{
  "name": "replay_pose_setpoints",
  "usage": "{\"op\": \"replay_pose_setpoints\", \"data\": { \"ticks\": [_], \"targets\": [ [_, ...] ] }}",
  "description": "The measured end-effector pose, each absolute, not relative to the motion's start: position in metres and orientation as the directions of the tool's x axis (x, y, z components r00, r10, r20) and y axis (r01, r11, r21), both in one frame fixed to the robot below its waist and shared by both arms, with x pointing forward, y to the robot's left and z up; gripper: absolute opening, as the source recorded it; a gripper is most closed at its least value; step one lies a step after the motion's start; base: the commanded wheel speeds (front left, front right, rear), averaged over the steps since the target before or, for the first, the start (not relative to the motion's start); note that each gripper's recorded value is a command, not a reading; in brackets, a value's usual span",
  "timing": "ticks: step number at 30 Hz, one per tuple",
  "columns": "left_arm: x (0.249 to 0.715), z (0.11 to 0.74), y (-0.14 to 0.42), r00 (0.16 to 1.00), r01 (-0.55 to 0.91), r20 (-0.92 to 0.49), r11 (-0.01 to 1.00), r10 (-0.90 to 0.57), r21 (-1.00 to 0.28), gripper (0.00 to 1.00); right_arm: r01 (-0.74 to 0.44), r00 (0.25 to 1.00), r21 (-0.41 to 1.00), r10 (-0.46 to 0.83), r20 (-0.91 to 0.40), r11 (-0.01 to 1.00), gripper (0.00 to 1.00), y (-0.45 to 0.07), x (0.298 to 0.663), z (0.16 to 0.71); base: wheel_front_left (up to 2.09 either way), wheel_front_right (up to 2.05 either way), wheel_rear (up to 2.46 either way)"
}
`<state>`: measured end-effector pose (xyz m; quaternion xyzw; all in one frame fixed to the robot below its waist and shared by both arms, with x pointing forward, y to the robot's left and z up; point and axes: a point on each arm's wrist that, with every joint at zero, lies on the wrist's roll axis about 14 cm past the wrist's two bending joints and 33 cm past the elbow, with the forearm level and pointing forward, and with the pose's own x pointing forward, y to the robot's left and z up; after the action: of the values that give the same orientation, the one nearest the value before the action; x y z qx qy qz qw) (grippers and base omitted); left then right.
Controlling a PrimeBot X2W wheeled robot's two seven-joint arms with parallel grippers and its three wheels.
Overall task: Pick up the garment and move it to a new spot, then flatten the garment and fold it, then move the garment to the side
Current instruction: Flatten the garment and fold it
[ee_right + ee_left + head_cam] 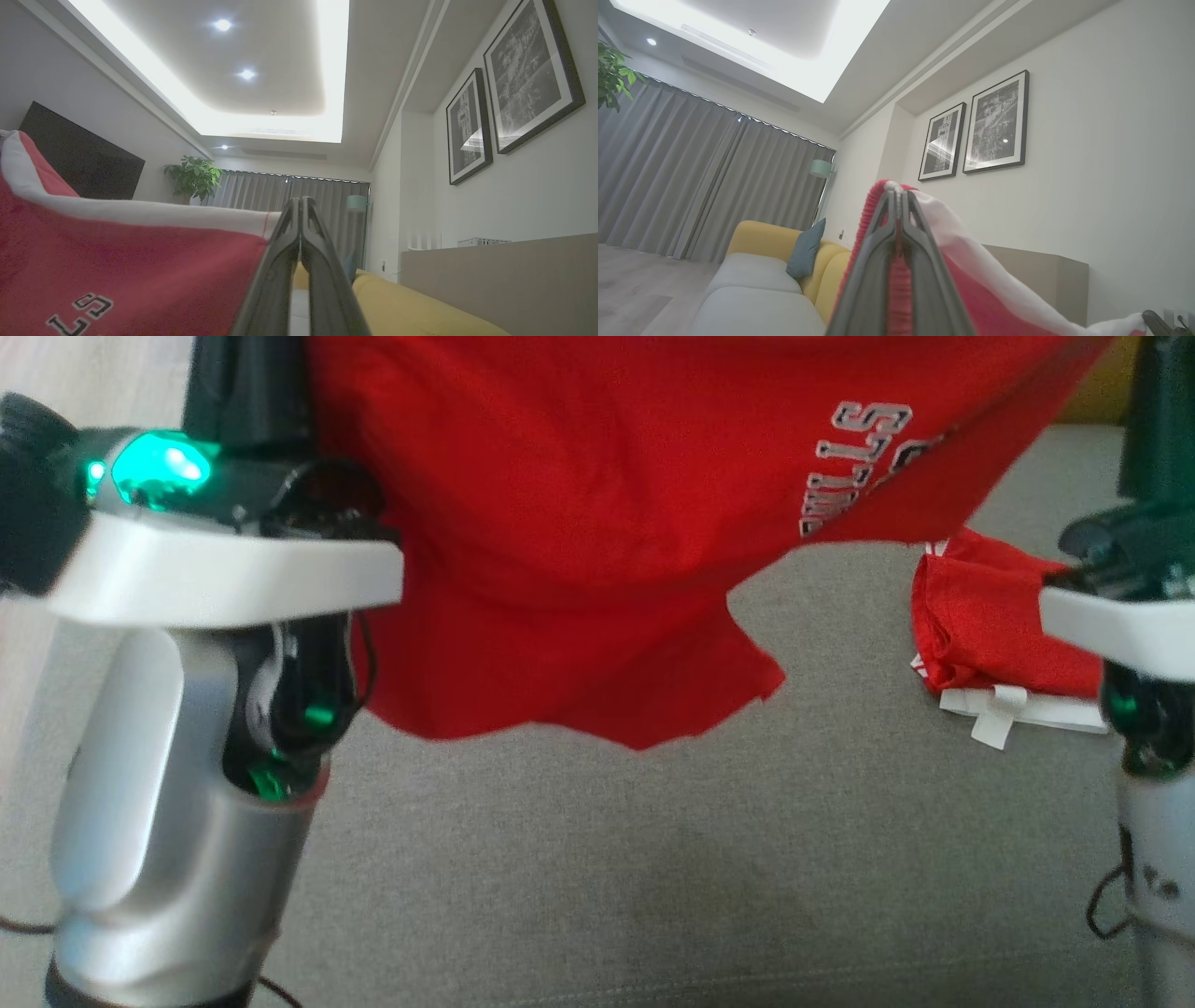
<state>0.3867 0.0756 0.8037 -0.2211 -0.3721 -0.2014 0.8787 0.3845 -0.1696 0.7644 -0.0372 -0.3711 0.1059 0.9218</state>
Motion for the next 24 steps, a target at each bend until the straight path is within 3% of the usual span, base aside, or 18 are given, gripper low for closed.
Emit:
{"op": "replay_pose_setpoints", "data": {
  "ticks": [8, 13, 17, 24],
  "targets": [
    [0.373, 0.791, 0.065, 0.672, 0.546, 0.696, 0.804, -0.252, -0.236, 0.0, -0.16, 0.731, -0.149, 0.218, 0.647, 0.976, 0.0, -0.167, 0.365, 0.756, 0.0, 0.0, 0.0],
    [0.391, 0.775, 0.067, 0.723, 0.531, 0.627, 0.813, -0.289, -0.238, 0.0, -0.15, 0.76, -0.143, 0.207, 0.616, 0.978, 0.0, -0.17, 0.375, 0.752, 0.0, 0.0, 0.0],
    [0.427, 0.76, 0.064, 0.762, 0.523, 0.554, 0.823, -0.334, -0.223, 0.0, -0.162, 0.789, -0.124, 0.204, 0.579, 0.979, 0.0, -0.169, 0.408, 0.752, 0.0, 0.0, 0.0],
    [0.533, 0.744, 0.071, 0.823, 0.467, 0.459, 0.859, -0.335, -0.209, 0.0, -0.188, 0.835, -0.12, 0.223, 0.503, 0.975, 0.0, -0.162, 0.512, 0.759, 0.0, 0.0, 0.0]
  ]
}}
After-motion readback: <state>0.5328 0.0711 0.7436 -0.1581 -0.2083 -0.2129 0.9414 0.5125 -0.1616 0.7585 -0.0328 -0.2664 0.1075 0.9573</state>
